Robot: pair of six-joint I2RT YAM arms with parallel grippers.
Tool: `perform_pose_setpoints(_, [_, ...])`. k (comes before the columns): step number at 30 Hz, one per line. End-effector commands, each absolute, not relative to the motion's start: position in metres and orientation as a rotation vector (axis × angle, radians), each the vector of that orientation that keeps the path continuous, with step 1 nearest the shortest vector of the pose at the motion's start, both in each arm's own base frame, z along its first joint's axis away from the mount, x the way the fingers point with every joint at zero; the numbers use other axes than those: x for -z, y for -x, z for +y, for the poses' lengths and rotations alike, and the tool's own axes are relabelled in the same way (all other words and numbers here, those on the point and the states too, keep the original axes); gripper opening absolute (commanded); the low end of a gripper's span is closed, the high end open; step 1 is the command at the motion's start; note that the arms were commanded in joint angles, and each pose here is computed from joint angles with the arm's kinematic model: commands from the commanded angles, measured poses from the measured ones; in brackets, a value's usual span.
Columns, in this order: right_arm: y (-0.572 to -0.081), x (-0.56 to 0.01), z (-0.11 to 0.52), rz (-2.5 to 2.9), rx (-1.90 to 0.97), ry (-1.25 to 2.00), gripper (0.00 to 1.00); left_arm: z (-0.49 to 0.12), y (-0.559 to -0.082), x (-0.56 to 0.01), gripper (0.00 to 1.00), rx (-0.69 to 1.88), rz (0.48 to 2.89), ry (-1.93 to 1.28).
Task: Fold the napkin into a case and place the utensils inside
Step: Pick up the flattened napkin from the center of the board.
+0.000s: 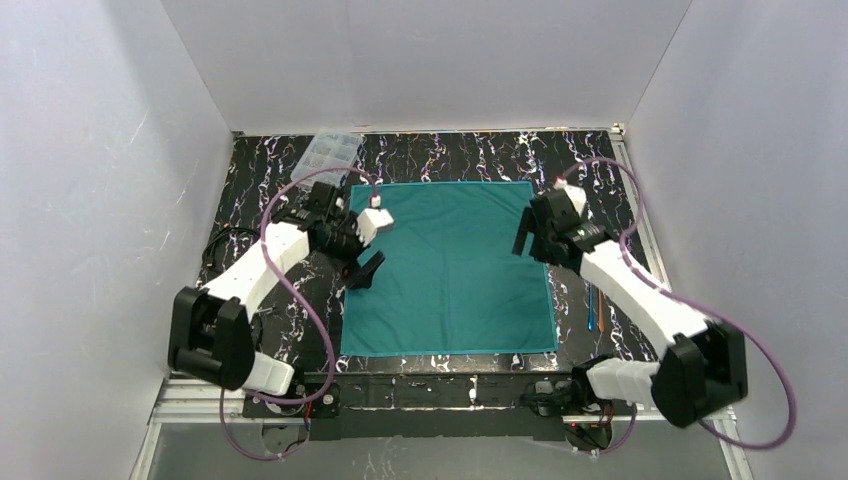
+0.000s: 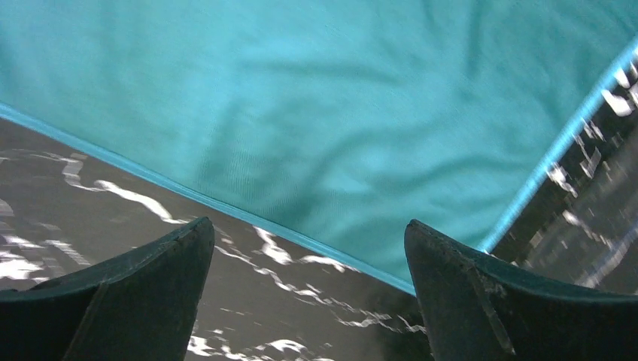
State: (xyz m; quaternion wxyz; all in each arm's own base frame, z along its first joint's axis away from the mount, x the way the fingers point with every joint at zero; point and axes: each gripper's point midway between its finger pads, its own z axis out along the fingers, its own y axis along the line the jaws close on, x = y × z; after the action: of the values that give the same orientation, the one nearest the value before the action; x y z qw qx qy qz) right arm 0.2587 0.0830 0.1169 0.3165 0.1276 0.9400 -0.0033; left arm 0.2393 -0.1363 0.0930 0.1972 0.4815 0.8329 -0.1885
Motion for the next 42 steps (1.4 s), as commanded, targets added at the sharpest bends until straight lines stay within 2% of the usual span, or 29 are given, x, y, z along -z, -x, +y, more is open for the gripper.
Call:
perform_pose_setpoints(1, [-0.341,-0.158,0.116,2.334,-0.098,-0.248,0.99,-0.147,-0.316,-0.126,0.94,0.364,2.289,-1.132])
perform_pose_setpoints(7, [-0.397,-0.135,0.136,2.358,-0.128,-0.228,0.86,-0.146,-0.359,-0.106,0.88,0.286,2.419,-1.024])
perform_pose_setpoints(9, [-0.410,-0.124,0.143,2.361,-0.158,-0.221,0.78,-0.142,-0.372,-0.096,0.86,0.229,2.446,-0.987])
perform_pose_setpoints(14, [-0.435,-0.102,0.146,2.382,-0.166,-0.225,0.46,-0.126,-0.398,-0.079,0.80,0.147,2.525,-0.890])
perform_pose_setpoints(16, [-0.442,-0.094,0.146,2.393,-0.155,-0.225,0.38,-0.123,-0.403,-0.076,0.78,0.123,2.546,-0.880])
perform_pose_setpoints(32, [-0.472,-0.035,0.151,2.501,-0.126,-0.254,0.38,-0.117,-0.423,-0.028,0.70,0.042,2.712,-0.849])
perform_pose_setpoints(42, [-0.503,-0.031,0.159,2.459,-0.157,-0.287,0.37,-0.116,-0.446,-0.025,0.55,-0.022,2.704,-0.747])
